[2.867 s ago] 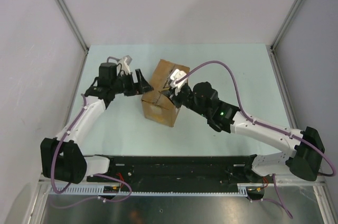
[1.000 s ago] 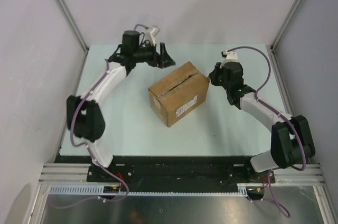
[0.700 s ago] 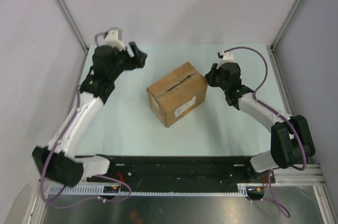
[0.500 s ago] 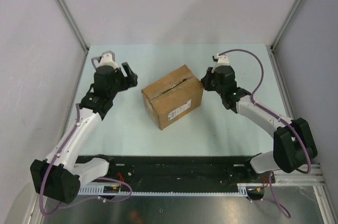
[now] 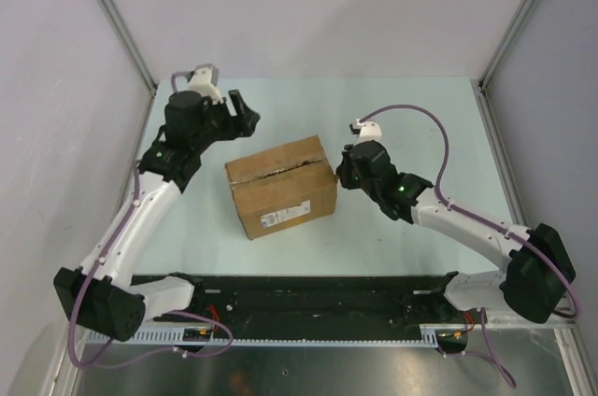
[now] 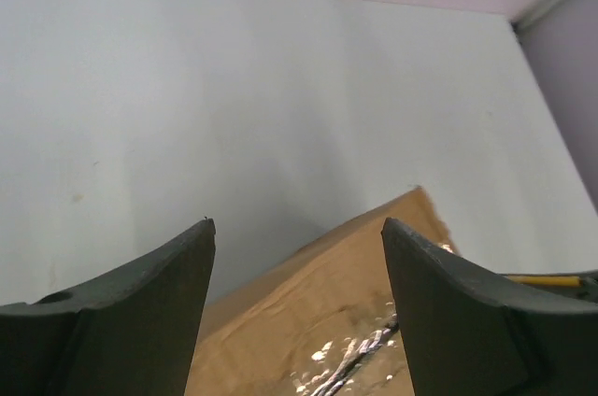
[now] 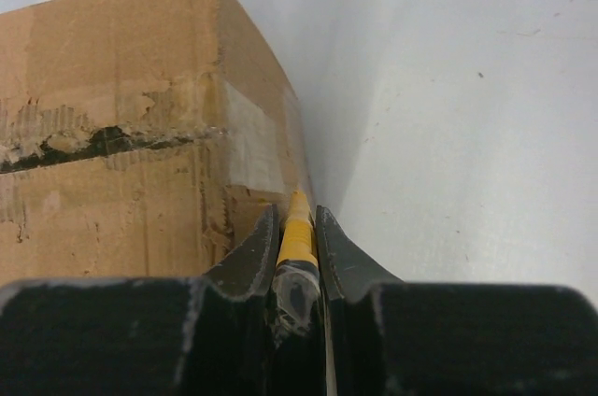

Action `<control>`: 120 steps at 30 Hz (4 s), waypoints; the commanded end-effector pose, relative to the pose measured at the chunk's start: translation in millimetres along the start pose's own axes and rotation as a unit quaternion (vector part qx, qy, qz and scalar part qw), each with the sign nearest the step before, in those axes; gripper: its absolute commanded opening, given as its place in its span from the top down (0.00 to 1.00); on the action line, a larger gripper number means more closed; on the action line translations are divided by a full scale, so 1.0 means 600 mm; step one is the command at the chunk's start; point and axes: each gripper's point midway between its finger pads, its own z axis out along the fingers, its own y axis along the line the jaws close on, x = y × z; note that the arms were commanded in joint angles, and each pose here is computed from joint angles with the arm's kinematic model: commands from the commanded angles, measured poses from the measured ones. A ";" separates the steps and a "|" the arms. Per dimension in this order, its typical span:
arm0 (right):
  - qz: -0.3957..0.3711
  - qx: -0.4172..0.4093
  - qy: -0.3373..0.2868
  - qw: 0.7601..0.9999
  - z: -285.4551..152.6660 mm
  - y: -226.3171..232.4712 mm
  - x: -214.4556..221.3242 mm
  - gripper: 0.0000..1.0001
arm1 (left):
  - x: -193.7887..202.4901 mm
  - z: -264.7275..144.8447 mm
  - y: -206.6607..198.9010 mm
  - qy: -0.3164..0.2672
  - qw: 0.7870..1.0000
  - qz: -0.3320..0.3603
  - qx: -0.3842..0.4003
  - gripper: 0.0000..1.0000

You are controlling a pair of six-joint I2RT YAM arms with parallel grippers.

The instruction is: Unpack the express box

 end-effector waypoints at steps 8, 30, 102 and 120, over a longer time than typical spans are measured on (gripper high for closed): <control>0.061 -0.031 -0.118 0.991 -0.073 -0.052 -0.147 1.00 | 0.044 0.094 -0.186 0.061 0.986 0.096 0.124 0.24; 0.088 -0.210 -0.153 0.962 -0.062 0.025 -0.171 1.00 | 0.174 0.177 -0.169 0.134 0.963 0.219 0.082 0.40; 0.178 -0.233 -0.128 0.947 0.044 -0.005 -0.151 1.00 | 0.267 0.178 -0.124 0.200 0.940 0.269 0.063 0.63; 0.253 -0.255 -0.020 0.933 0.020 0.020 -0.096 1.00 | 0.281 0.186 -0.078 0.222 0.934 0.279 -0.034 0.63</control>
